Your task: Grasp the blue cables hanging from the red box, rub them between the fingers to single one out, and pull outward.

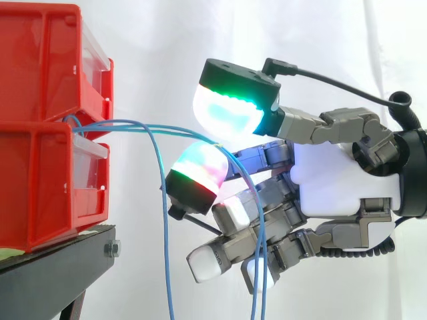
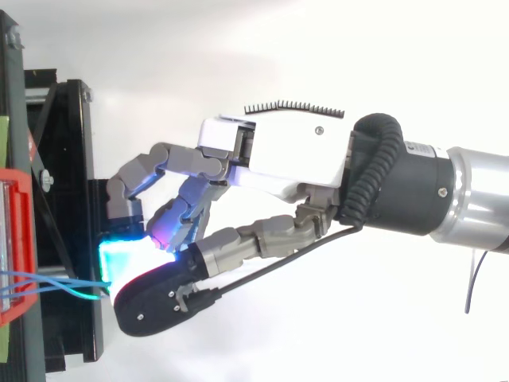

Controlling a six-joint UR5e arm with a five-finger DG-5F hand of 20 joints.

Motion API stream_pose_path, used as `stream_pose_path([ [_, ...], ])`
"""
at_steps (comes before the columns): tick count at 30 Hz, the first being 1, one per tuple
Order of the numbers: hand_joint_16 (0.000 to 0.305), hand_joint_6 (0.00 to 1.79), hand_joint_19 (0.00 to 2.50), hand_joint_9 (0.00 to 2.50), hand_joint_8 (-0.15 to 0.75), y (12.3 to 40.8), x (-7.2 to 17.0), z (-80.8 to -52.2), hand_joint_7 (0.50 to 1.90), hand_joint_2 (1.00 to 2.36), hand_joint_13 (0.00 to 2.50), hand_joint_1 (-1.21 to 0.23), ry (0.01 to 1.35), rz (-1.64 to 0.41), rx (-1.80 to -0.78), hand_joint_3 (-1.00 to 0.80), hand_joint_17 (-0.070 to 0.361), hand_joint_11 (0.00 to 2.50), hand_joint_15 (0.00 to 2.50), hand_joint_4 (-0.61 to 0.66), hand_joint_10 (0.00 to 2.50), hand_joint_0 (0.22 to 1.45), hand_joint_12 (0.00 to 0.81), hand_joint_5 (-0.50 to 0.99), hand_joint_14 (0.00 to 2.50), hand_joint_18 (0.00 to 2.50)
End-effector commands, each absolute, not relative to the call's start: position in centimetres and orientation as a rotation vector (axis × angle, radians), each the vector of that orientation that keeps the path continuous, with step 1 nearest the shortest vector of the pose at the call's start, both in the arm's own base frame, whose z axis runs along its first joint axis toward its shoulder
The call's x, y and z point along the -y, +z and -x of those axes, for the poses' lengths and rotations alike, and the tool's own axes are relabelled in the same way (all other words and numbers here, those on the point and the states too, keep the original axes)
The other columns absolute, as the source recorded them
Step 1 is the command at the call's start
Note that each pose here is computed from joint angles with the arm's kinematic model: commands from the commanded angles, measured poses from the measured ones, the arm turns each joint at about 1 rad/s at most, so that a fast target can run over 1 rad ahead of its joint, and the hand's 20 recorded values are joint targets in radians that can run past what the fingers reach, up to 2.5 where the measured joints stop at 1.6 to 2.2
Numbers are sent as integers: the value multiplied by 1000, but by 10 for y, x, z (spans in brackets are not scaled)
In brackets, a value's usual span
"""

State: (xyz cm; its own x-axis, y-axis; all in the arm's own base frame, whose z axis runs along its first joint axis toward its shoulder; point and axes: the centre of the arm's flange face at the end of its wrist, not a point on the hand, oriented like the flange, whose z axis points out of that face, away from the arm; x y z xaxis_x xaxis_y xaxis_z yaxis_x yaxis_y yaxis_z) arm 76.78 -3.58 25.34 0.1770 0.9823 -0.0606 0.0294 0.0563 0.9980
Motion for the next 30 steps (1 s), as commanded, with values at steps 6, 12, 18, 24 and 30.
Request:
stream_pose_path([
  [6, 65, 871, 561, 1067, 429, 253, 37, -768, 1094, 1012, 876, -695, 1021, -1264, -1121, -303, 146, 804, 461, 185, 16, 590, 478, -155, 14, 1004],
  [12, 68, 884, 548, 1019, 442, 253, 36, -768, 1052, 1012, 859, -757, 1022, -1264, -1122, -257, 152, 786, 457, 205, 14, 596, 487, -170, 14, 1005],
  [18, 65, 883, 553, 968, 431, 254, 36, -768, 1018, 1007, 838, -757, 1023, -1263, -1121, -401, 147, 772, 458, 217, 15, 567, 478, -186, 14, 976],
  [24, 69, 852, 558, 988, 444, 253, 36, -768, 978, 1003, 846, -610, 1022, -1264, -1122, -462, 155, 762, 456, 229, 15, 512, 493, -175, 14, 994],
  [30, 70, 849, 569, 963, 447, 254, 36, -768, 998, 1003, 830, -668, 1023, -1263, -1121, -447, 157, 761, 457, 228, 16, 511, 497, -182, 15, 977],
])
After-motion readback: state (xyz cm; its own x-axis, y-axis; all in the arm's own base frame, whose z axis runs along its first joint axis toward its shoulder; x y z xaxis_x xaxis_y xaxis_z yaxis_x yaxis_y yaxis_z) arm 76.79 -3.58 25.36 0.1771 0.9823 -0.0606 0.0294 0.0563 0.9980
